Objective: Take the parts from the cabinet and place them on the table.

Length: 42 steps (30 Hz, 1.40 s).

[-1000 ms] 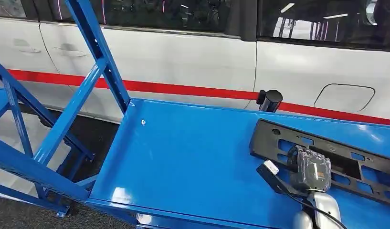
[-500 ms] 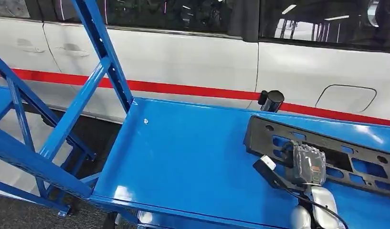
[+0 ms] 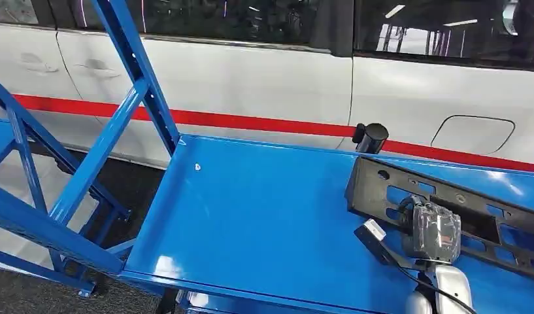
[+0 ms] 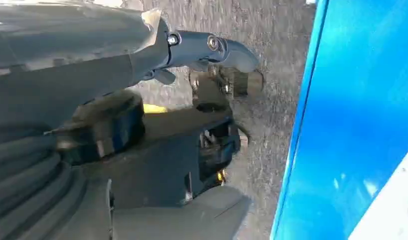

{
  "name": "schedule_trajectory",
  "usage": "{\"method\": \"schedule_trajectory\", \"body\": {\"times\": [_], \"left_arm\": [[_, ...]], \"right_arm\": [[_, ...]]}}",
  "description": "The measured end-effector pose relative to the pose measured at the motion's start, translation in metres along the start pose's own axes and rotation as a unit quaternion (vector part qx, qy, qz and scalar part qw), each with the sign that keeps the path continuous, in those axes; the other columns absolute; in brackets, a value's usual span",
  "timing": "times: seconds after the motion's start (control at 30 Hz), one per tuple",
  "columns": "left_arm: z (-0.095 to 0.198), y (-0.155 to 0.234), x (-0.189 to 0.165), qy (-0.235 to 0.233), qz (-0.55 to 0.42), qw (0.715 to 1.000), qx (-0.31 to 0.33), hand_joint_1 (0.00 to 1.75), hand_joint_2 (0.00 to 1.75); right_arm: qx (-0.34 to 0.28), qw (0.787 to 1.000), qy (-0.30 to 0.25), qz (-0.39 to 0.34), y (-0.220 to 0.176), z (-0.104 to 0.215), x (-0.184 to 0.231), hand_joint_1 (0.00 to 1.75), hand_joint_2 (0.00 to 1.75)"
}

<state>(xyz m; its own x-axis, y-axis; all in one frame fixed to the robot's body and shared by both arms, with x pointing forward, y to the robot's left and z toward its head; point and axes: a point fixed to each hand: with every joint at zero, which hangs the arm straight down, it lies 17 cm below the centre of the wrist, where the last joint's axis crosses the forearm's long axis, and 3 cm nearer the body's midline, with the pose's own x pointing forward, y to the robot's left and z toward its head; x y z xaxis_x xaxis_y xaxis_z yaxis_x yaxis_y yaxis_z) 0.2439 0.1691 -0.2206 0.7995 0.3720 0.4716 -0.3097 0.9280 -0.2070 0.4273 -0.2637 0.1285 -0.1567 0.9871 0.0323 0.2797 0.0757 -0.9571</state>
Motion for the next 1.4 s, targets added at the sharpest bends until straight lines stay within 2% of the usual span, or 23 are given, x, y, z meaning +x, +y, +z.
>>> {"method": "schedule_trajectory", "body": {"times": [0.17,0.8,1.13,1.4], "left_arm": [[0.002,-0.005,-0.014,0.026,0.007,1.000,-0.005,0.00,1.75],[0.006,-0.005,-0.029,0.043,0.015,0.999,-0.006,0.00,1.75],[0.006,-0.002,-0.032,0.047,0.017,0.999,-0.001,0.00,1.75],[0.006,-0.001,-0.033,0.048,0.017,0.999,-0.001,0.00,1.75]], "right_arm": [[-0.012,1.000,-0.012,0.007,-0.007,-0.004,-0.001,1.75,1.75],[-0.045,0.998,-0.043,0.028,-0.026,0.001,0.005,1.75,1.75],[-0.133,0.987,-0.066,0.066,-0.093,-0.023,0.013,1.75,1.75],[-0.164,0.980,-0.079,0.080,-0.118,-0.037,0.015,1.75,1.75]]}}
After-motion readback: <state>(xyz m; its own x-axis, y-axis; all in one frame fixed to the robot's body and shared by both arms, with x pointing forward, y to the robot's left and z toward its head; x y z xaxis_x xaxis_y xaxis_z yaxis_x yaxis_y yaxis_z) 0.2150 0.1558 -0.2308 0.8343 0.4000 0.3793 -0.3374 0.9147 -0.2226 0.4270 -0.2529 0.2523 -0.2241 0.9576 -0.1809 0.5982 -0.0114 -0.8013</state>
